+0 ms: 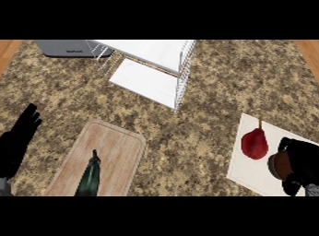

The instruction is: Pick the cupcake from the placemat and place it in the tiered shelf

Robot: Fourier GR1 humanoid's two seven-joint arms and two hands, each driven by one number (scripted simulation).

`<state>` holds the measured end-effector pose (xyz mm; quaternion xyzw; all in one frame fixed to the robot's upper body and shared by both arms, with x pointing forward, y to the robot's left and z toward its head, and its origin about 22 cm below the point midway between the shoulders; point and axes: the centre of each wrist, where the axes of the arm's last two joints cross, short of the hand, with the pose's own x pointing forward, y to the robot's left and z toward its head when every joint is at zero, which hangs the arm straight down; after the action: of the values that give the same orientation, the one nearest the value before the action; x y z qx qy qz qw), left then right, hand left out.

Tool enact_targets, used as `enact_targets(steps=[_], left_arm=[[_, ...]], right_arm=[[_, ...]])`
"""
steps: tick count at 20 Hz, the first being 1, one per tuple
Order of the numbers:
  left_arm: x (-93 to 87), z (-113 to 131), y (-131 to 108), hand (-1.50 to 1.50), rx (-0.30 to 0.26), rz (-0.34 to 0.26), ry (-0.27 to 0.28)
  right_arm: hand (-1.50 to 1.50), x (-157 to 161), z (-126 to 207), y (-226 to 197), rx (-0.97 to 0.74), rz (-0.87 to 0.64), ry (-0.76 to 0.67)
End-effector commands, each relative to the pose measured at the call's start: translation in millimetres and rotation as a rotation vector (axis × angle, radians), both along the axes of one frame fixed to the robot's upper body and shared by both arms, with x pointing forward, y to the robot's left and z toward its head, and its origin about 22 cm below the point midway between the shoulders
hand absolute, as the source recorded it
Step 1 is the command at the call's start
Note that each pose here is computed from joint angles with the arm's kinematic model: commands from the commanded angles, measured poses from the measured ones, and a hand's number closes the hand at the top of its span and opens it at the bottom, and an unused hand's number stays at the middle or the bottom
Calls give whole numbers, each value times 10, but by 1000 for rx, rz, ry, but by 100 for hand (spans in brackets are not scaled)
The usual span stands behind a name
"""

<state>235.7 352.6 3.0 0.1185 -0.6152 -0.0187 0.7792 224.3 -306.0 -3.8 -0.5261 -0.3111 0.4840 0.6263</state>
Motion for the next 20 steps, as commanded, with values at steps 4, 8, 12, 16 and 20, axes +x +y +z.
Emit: enact_targets(steps=[4,8,12,16,20], left_arm=[[25,-44,-219,0,-5,-55,0],[174,51,-225,0,14,-107,-22],[196,20,-339,0,4,-125,-23],[202,12,-355,0,18,-115,-17],[251,37,-291,0,3,-105,6]], right_arm=[[150,295,415,1555,145,112,-181],[150,340,701,2265,234,213,-258],[150,420,992,2640,259,160,-339],[150,372,1271,2928,348,115,-389],[150,289,1709,3024,535,106,-459]])
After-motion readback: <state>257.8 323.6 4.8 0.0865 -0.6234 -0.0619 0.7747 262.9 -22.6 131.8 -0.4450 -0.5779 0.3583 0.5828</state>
